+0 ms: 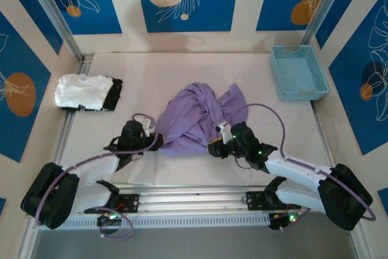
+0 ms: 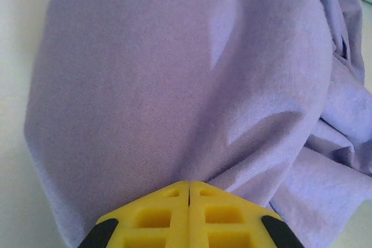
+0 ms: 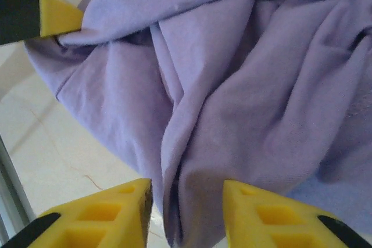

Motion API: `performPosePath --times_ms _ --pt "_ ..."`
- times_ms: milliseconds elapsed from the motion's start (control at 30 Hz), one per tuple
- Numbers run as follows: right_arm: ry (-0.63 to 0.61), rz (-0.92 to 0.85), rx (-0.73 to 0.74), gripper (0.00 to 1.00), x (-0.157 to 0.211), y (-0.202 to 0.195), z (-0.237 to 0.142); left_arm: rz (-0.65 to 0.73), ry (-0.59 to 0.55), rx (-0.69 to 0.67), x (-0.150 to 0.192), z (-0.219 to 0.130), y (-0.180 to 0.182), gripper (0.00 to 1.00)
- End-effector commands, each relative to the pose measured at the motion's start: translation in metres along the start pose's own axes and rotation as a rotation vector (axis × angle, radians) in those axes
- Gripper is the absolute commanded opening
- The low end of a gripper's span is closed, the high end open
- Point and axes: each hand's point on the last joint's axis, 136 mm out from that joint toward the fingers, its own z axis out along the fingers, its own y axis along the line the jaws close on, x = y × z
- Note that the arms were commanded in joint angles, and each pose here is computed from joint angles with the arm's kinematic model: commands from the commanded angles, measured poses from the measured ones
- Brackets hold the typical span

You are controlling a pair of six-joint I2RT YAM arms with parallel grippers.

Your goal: Fold the inside-out t-shirt

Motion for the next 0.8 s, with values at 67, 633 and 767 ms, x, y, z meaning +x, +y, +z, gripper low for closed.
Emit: performPosePath --times_ms 67,633,767 --pt "-0.033 -0.066 0.139 0.48 -0.034 -0.01 0.002 0.092 -0.029 -0.061 -0.011 -0.009 0.002 0.14" --pt "0.013 0.044 0.089 0.0 -0.047 -0.009 0.043 0.674 0.067 -0.174 -0.02 0.027 -0.062 0.71" --pt "-0.02 0.084 0.076 0.0 -0.048 -0.011 0.029 0.71 0.082 -0.237 -0.026 0.052 -0.058 0.5"
